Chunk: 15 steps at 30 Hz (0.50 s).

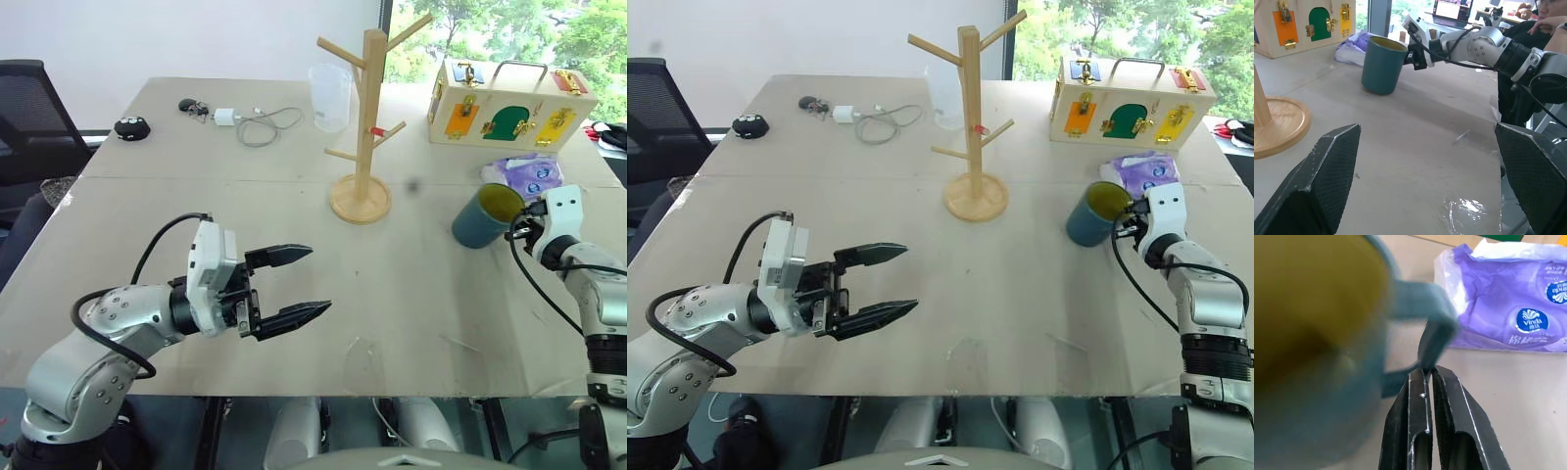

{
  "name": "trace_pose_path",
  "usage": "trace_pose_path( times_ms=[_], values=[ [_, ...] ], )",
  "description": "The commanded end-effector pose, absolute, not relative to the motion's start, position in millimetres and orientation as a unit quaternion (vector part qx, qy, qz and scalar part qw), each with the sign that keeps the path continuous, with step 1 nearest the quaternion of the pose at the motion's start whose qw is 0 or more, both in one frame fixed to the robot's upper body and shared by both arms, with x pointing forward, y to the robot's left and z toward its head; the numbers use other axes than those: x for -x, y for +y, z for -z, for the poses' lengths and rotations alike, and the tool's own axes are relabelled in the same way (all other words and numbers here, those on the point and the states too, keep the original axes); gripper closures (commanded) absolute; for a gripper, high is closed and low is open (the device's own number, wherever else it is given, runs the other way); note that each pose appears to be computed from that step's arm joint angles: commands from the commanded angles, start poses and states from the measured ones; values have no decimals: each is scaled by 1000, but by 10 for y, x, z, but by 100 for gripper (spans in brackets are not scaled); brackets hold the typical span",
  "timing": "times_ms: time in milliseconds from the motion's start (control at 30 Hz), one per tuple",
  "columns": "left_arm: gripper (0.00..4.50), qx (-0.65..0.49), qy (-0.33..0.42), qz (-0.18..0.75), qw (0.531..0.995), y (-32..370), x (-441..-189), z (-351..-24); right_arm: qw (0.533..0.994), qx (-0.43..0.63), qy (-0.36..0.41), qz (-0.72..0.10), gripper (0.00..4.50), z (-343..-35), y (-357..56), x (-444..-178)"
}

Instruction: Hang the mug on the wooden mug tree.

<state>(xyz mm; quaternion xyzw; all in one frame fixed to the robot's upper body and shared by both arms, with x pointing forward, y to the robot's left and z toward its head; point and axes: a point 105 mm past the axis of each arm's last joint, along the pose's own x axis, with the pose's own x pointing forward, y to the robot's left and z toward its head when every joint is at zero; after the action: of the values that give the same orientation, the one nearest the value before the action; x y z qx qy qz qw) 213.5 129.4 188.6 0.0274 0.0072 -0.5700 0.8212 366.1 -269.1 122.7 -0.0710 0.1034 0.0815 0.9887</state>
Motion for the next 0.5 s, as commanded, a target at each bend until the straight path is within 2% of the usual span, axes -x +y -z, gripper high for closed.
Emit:
trace_pose_path(
  times_ms=[33, 333, 500],
  values=[
    [0, -39, -21, 563, 825, 1316, -2136, -1989, 991, 75, 56, -99, 446, -1500, -2622, -3675],
    [0, -33, -30, 550, 834, 1336, -2200, -2006, 988, 55, 30, -143, 446, -1697, -2426, -3621],
    [0, -33, -30, 549, 835, 1331, -2200, -2003, 985, 68, 41, -150, 446, -1650, -2396, -3613]
  ],
)
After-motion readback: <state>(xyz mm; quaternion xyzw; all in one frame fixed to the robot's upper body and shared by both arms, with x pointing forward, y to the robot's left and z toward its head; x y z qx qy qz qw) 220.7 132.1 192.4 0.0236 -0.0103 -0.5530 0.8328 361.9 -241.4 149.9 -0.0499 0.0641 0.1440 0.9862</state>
